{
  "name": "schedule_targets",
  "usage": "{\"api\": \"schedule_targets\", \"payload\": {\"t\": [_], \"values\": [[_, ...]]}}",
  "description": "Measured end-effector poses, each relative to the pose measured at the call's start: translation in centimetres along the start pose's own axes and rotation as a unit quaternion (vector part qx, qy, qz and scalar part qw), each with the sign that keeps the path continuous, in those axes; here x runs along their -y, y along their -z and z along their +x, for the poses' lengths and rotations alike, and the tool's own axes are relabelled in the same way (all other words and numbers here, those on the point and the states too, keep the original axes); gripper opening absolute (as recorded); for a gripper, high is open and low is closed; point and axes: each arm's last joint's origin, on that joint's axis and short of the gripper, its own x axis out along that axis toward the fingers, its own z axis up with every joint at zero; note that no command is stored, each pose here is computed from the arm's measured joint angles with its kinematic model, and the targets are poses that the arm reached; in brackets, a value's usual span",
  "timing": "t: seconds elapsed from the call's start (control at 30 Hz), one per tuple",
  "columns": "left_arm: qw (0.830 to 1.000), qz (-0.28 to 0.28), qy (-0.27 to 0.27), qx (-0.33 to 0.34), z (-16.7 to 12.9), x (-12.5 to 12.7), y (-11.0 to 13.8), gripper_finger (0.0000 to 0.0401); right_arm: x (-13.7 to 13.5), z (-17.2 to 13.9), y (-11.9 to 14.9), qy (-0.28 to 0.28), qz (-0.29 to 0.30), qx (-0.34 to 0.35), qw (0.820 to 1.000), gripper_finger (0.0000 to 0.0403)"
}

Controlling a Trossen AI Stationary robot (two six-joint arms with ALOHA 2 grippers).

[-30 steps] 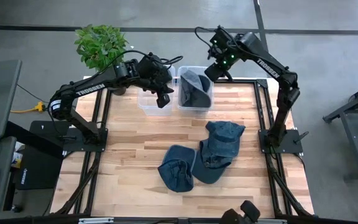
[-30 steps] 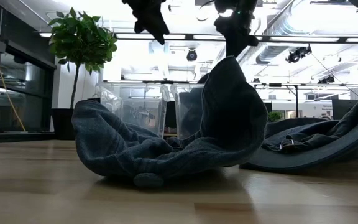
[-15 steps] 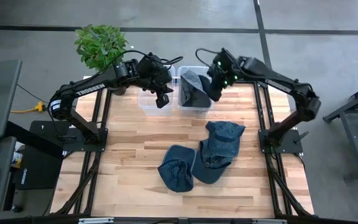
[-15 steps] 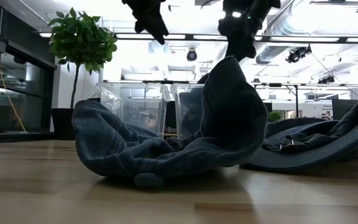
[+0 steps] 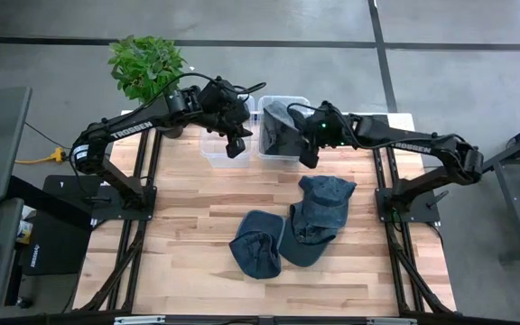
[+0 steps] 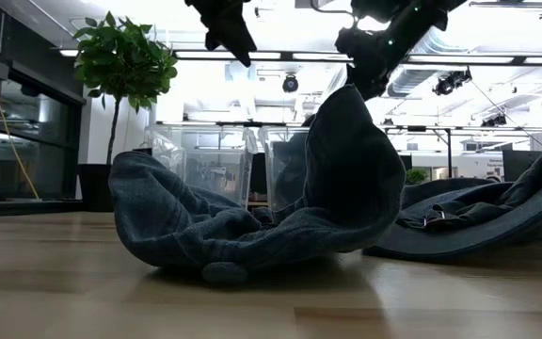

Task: Pick & Place hat
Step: Put the gray cap into the right transparent bin

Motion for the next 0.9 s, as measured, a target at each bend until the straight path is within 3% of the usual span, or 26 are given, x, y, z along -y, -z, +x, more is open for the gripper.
{"api": "schedule_targets", "payload": {"t": [0.23, 0.4, 0.7, 0.9], "values": [[1.000, 0.000, 0.000, 0.000, 0.0, 0.0, 0.0, 0.0000, -0.6, -0.1, -0.3, 0.083, -0.010, 0.007, 0.996, 0.0227], [1.000, 0.000, 0.000, 0.000, 0.0, 0.0, 0.0, 0.0000, -0.7, -0.1, -0.3, 0.111, -0.008, 0.004, 0.994, 0.0239], [1.000, 0.003, -0.001, 0.001, 0.0, 0.0, 0.0, 0.0000, -0.9, 0.9, 0.0, 0.080, 0.009, -0.011, 0.997, 0.0201], [1.000, 0.009, -0.001, 0.003, 0.0, 0.0, -0.1, 0.0000, -0.9, 2.3, 0.4, 0.104, 0.023, -0.033, 0.994, 0.0140]]}}
